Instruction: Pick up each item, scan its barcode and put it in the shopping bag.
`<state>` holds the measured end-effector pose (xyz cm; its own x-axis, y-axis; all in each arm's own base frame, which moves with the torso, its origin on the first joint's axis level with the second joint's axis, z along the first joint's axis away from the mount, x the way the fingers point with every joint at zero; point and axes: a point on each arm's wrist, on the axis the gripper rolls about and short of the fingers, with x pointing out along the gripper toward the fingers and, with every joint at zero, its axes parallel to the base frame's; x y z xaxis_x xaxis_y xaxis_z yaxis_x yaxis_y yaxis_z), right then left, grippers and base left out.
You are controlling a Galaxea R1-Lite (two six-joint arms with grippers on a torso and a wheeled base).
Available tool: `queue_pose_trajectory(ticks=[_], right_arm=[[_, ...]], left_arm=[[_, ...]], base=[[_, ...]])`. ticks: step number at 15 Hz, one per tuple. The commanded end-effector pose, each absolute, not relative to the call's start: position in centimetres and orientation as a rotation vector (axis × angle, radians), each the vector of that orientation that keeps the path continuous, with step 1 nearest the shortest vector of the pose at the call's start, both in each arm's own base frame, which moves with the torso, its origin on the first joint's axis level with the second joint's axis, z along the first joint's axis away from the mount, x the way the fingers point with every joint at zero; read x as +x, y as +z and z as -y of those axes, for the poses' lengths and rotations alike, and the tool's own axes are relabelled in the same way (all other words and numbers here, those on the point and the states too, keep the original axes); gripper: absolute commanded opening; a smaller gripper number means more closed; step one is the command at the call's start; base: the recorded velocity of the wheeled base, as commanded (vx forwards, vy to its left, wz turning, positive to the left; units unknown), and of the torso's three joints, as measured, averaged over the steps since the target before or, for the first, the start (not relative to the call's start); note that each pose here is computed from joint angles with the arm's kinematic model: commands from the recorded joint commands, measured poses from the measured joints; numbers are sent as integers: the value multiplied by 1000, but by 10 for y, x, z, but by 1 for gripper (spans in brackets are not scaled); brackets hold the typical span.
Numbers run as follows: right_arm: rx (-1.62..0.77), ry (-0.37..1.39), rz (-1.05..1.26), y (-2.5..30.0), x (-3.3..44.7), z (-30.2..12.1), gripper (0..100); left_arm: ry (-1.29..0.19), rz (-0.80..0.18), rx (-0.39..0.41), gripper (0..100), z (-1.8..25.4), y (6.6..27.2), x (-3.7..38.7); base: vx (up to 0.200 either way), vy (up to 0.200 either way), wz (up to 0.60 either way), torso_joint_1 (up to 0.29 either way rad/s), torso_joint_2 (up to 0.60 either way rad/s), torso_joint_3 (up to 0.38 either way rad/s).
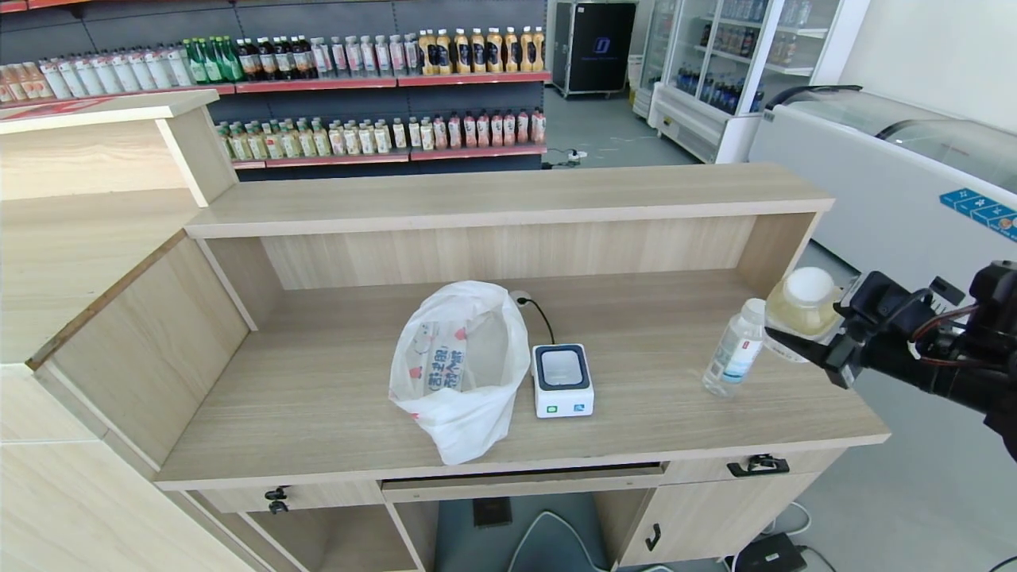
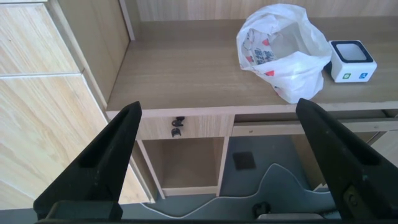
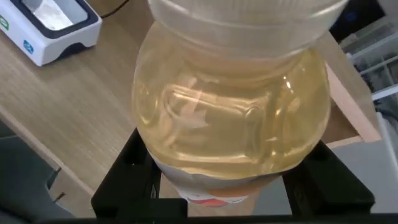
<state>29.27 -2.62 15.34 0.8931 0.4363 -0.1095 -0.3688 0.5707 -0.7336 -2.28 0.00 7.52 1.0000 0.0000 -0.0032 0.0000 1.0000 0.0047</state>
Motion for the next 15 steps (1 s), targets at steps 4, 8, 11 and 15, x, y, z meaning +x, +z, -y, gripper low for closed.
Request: queue_pose_trajectory(ticks=[4, 8, 11, 15], right_arm=[[-966, 459, 203, 148, 312, 26, 0], [-1052, 565, 399, 148, 319, -9, 0], [-1075, 640, 466, 140, 320, -20, 0], [-1136, 732, 460, 105, 333, -13, 0]], left_arm=[[0, -3, 5, 100, 0, 75, -23], [0, -3, 5, 100, 0, 75, -23], [0, -3, 5, 100, 0, 75, -23], [0, -3, 5, 100, 0, 75, -23]], base=[[0, 0, 150, 1, 1, 1], [0, 0, 600, 4, 4, 4], [0, 0, 600, 7, 6, 1], [0, 0, 150, 1, 1, 2]])
